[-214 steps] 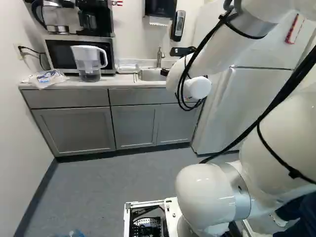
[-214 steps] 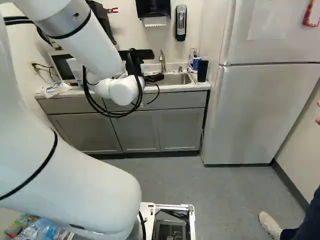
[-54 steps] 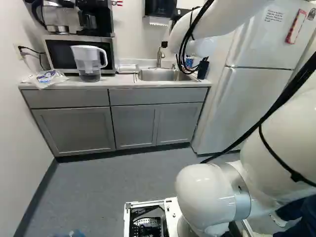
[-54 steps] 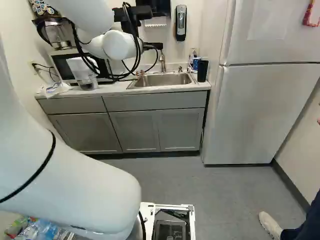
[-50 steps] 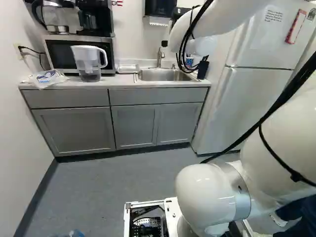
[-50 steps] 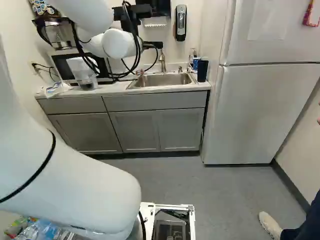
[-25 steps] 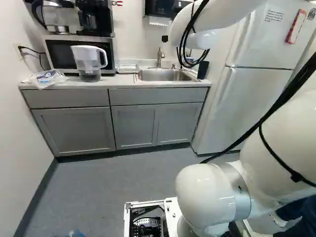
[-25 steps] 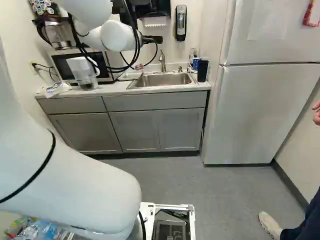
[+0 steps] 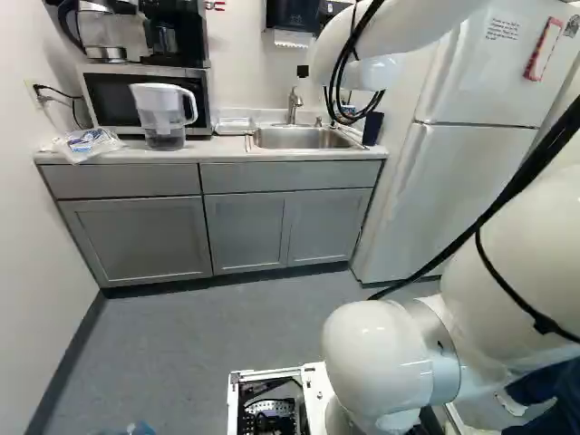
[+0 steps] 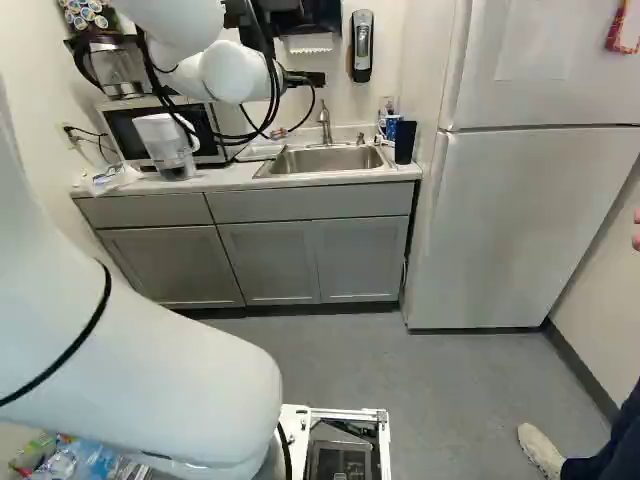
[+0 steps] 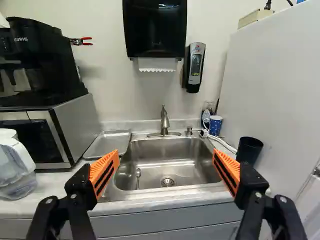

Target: Rinse the cup and place it in the tray

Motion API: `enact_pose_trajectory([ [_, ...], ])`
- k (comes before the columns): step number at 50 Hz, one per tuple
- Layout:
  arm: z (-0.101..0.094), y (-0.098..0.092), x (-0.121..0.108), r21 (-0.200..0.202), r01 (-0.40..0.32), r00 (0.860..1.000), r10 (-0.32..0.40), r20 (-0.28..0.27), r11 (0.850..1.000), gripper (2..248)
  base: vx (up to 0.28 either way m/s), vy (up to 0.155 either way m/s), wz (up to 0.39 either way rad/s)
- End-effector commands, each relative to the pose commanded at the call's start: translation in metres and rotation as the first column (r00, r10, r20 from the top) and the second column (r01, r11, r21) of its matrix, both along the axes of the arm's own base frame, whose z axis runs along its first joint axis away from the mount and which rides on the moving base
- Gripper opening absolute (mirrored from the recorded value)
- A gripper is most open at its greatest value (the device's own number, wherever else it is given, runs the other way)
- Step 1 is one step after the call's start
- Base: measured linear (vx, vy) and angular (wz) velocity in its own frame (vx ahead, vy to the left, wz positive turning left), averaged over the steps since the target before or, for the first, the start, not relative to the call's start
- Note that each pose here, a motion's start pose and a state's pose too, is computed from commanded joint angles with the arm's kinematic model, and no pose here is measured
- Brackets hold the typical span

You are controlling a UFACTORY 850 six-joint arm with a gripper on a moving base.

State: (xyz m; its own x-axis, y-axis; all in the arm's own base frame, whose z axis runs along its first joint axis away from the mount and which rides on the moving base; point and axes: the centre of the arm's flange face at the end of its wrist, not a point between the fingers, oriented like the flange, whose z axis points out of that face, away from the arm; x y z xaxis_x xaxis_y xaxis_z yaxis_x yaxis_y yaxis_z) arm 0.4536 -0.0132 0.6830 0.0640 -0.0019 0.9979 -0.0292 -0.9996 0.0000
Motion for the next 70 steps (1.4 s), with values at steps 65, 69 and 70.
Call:
enact_pose_trajectory([
  [65,0.0,0.0,0.0,0.0,0.0,1.0,0.0,0.0,1.0,247,0.069,0.0,-0.007],
  [69,0.0,0.0,0.0,0.0,0.0,1.0,0.0,0.0,1.0,247,0.118,-0.011,-0.06],
  [70,0.0,0.0,0.0,0.0,0.0,1.0,0.0,0.0,1.0,247,0.103,-0.019,-0.106],
])
